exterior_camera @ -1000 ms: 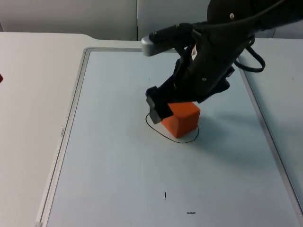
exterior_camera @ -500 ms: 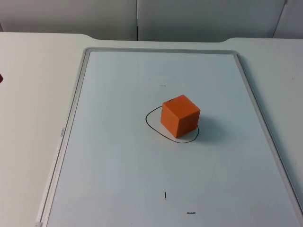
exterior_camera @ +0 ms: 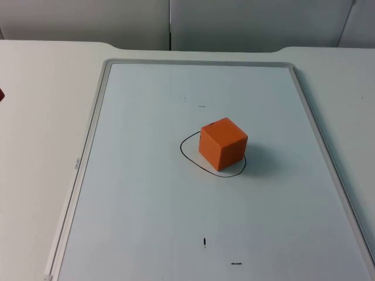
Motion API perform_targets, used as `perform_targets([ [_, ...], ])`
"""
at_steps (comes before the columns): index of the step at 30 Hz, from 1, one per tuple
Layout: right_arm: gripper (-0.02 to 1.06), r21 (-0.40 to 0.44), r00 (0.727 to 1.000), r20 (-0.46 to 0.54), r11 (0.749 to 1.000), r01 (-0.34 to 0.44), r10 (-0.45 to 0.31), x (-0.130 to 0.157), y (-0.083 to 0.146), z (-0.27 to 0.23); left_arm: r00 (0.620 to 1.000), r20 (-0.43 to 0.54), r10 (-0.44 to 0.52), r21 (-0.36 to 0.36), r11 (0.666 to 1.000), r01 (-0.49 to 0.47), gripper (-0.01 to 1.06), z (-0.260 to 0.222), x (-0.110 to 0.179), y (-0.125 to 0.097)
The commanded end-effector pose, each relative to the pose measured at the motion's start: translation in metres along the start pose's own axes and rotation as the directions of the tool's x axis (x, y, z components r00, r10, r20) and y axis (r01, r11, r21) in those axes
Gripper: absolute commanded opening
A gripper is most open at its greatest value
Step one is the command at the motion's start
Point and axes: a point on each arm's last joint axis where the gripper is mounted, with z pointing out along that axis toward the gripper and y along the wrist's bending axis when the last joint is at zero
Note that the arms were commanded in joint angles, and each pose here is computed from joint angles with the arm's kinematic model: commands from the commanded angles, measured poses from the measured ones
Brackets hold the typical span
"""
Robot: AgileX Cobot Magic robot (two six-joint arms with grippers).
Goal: Pick up one cube with the left hand and another cube with the right hand. First place the cube in the right hand at the target position, then stack the cube in the left hand on top.
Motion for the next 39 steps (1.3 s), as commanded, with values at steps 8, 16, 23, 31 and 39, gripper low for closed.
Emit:
perform_targets([
  [8, 1.04, -0.028, 0.990, 0.133, 0.999, -0.044, 0.047, 0.034, 0.006, -0.070, 1.000, 0.012, -0.016, 0.021, 1.000, 0.015, 0.05, 0.015, -0.008, -0.003],
  [16, 1.04, -0.023, 0.981, 0.186, 0.999, -0.047, 0.050, 0.041, 0.007, -0.091, 0.999, -0.011, 0.036, 0.136, 0.990, -0.034, 0.05, 0.059, -0.028, -0.017],
  [23, 1.04, -0.019, 0.982, 0.186, 0.999, -0.039, 0.042, 0.041, 0.006, -0.091, 0.993, -0.003, 0.116, 0.186, 0.976, -0.114, 0.05, 0.090, -0.075, -0.024],
  [31, 1.04, -0.019, 0.982, 0.182, 0.999, -0.039, 0.042, 0.041, 0.006, -0.091, 0.979, -0.014, 0.205, 0.235, 0.952, -0.196, 0.05, 0.138, -0.121, -0.032],
  [39, 1.04, -0.020, 0.983, 0.179, 0.999, -0.039, 0.042, 0.042, 0.006, -0.091, 0.964, -0.081, 0.255, 0.283, 0.933, -0.223, 0.05, 0.192, -0.142, -0.039],
])
